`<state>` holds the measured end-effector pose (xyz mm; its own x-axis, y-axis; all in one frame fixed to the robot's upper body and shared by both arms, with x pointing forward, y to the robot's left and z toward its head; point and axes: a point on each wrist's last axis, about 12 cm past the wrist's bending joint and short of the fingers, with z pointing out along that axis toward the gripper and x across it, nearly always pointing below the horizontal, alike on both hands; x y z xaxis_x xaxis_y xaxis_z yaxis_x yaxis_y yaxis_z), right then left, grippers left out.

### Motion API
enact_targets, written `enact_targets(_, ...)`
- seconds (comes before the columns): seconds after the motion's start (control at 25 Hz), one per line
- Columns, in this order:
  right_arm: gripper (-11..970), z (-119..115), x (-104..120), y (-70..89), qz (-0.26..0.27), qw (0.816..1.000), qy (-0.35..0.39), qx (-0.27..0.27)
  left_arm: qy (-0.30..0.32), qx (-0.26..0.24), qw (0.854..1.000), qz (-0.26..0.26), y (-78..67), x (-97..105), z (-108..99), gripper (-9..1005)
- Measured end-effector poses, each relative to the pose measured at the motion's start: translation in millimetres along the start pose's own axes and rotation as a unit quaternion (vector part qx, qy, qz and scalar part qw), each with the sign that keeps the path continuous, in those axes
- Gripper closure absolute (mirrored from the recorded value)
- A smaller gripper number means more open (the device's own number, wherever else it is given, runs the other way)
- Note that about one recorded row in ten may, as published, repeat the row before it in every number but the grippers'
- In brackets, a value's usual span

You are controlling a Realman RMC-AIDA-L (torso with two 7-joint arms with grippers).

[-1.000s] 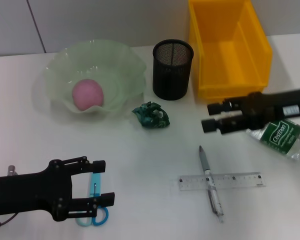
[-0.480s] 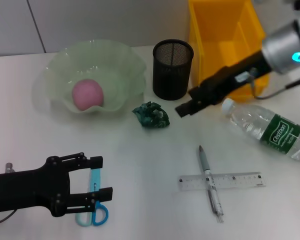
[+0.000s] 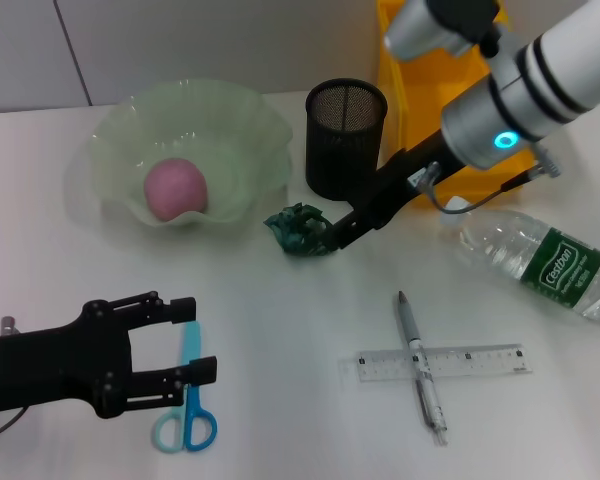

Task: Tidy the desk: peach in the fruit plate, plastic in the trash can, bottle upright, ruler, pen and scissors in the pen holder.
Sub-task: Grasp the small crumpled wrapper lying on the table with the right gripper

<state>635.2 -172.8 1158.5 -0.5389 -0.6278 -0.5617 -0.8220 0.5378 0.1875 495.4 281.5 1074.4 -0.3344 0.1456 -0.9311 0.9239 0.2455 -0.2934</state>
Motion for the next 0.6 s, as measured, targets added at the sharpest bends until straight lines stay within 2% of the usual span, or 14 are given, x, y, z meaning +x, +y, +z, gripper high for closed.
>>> enact_targets(0.32, 289, 19, 7, -5.5, 0.014, 1.000, -0.010, 0.018, -0.004, -0.005, 1.000, 0.002, 1.9, -2, -1, 196)
enact_targets(0.6, 293, 34, 7, -1.7, 0.005, 0.999, -0.028, 0.019, -0.003, -0.005, 1.000, 0.003, 2.5, -3, 0, 196)
